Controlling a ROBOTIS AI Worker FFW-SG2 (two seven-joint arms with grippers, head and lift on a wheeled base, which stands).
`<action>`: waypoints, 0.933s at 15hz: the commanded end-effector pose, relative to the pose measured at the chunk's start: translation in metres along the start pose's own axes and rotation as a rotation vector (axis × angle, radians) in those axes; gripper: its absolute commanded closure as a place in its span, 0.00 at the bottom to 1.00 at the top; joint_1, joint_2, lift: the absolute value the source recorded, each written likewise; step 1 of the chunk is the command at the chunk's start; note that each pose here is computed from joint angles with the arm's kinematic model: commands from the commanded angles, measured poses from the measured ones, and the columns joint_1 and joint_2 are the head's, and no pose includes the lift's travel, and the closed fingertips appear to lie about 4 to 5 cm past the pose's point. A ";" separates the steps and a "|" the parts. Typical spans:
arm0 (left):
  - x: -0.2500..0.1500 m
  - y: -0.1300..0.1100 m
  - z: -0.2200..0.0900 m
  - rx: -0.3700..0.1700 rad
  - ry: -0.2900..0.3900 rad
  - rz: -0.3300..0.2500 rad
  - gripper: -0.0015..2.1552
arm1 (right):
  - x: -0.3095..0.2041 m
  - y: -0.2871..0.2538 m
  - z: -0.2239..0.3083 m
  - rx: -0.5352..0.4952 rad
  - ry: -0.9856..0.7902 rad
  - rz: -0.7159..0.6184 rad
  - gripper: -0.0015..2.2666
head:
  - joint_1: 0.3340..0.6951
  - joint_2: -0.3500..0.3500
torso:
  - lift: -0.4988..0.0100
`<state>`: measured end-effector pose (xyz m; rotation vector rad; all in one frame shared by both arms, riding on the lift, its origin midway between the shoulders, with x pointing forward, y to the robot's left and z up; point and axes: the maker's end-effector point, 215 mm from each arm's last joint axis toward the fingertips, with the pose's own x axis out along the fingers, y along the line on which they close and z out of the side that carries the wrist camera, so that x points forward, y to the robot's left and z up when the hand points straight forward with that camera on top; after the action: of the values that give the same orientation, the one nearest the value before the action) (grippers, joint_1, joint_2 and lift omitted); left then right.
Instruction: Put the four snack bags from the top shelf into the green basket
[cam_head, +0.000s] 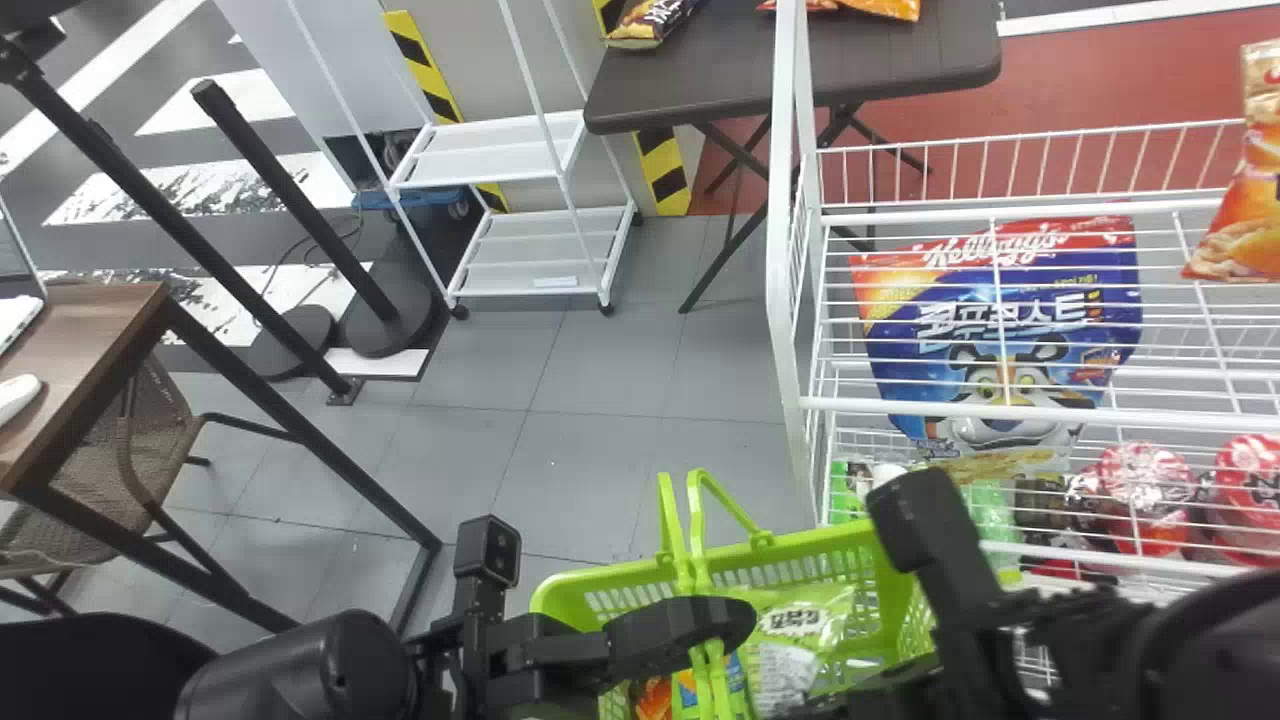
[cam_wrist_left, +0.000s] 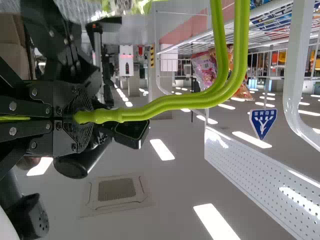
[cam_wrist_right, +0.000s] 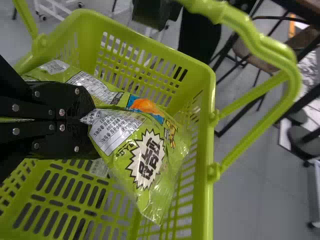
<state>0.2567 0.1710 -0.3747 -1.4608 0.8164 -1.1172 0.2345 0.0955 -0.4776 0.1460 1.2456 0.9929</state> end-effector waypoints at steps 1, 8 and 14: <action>-0.001 -0.002 0.000 0.000 0.000 -0.010 1.00 | 0.005 0.000 -0.003 -0.010 0.030 -0.001 0.20 | 1.00 1.00 | 0.98; 0.002 -0.003 -0.001 0.001 0.008 -0.013 1.00 | -0.119 -0.024 0.073 -0.021 -0.324 -0.095 0.03 | 1.00 1.00 | 0.98; 0.001 -0.003 0.000 -0.001 0.012 -0.010 1.00 | -0.230 -0.141 0.069 0.163 -0.516 -0.356 0.03 | 1.00 0.86 | 0.98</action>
<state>0.2566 0.1703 -0.3739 -1.4565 0.8233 -1.1228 0.3637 -0.0857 -0.3559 0.2852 0.8193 0.5969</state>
